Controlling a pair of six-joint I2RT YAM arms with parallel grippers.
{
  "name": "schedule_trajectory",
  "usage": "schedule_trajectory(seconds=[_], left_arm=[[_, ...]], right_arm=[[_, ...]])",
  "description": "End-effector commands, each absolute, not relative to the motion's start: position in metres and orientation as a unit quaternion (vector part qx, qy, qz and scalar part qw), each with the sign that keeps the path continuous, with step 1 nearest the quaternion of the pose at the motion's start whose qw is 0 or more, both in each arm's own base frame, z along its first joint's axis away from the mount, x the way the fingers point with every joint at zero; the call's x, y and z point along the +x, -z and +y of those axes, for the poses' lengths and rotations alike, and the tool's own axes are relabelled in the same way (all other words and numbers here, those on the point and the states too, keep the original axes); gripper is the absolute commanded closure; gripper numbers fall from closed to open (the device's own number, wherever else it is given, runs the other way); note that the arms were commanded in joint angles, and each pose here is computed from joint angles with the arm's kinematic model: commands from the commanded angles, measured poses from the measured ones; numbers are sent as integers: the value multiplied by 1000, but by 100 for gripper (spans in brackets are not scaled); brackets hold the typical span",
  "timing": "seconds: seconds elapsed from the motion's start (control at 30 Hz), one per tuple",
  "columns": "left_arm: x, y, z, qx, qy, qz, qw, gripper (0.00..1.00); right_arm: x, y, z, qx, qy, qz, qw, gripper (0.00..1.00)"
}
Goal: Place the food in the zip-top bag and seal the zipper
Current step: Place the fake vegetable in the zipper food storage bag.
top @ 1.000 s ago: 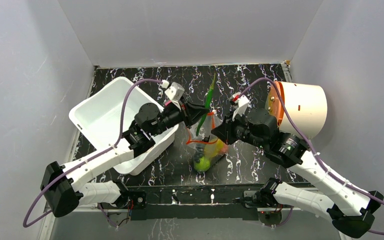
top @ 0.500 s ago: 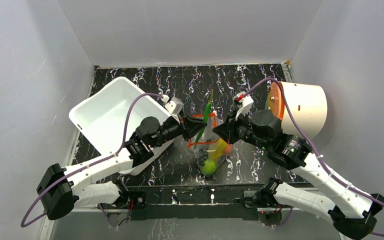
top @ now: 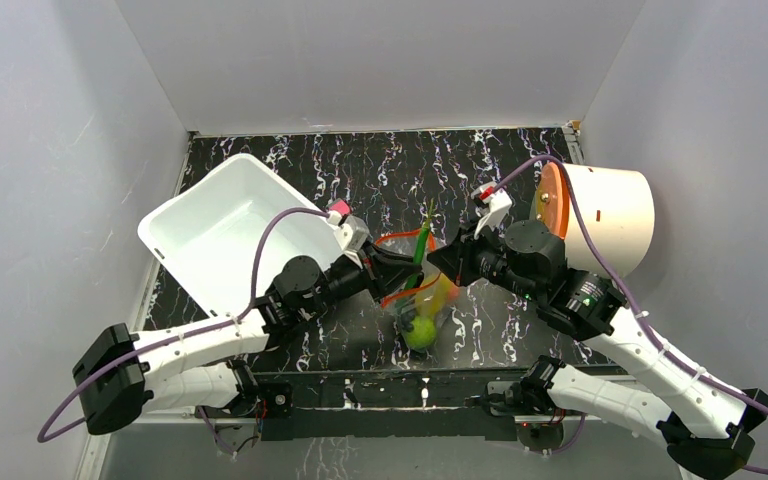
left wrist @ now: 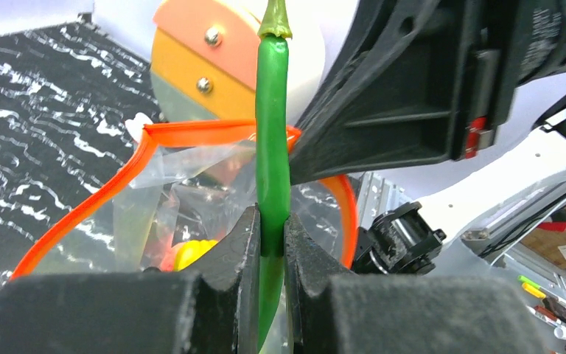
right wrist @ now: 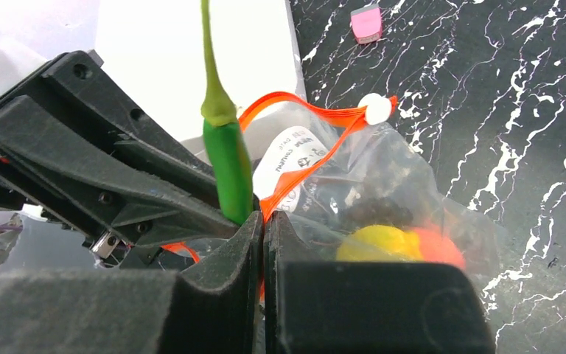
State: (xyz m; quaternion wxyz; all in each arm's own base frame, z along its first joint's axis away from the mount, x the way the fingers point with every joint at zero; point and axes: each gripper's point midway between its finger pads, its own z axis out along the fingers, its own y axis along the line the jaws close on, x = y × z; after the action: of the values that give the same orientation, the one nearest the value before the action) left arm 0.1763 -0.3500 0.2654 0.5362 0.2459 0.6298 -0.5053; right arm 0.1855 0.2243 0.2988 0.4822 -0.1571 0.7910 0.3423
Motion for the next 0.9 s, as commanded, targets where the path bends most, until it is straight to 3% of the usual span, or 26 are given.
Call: schedule_trajectory(seconds=[0.0, 0.47, 0.67, 0.77, 0.87], left_arm=[[174, -312, -356, 228, 535, 559, 591, 100], [169, -274, -354, 198, 513, 594, 587, 100], [171, -279, -351, 214, 471, 631, 578, 58], [177, -287, -329, 201, 433, 652, 589, 48], [181, -290, -306, 198, 385, 679, 593, 45]], right_arm=[[189, -332, 229, -139, -378, 752, 522, 100], [189, -332, 223, -125, -376, 751, 528, 100], [188, -336, 220, -124, -376, 749, 532, 100], [187, -339, 217, -126, -372, 747, 537, 100], [187, -337, 217, -132, -369, 747, 538, 100]])
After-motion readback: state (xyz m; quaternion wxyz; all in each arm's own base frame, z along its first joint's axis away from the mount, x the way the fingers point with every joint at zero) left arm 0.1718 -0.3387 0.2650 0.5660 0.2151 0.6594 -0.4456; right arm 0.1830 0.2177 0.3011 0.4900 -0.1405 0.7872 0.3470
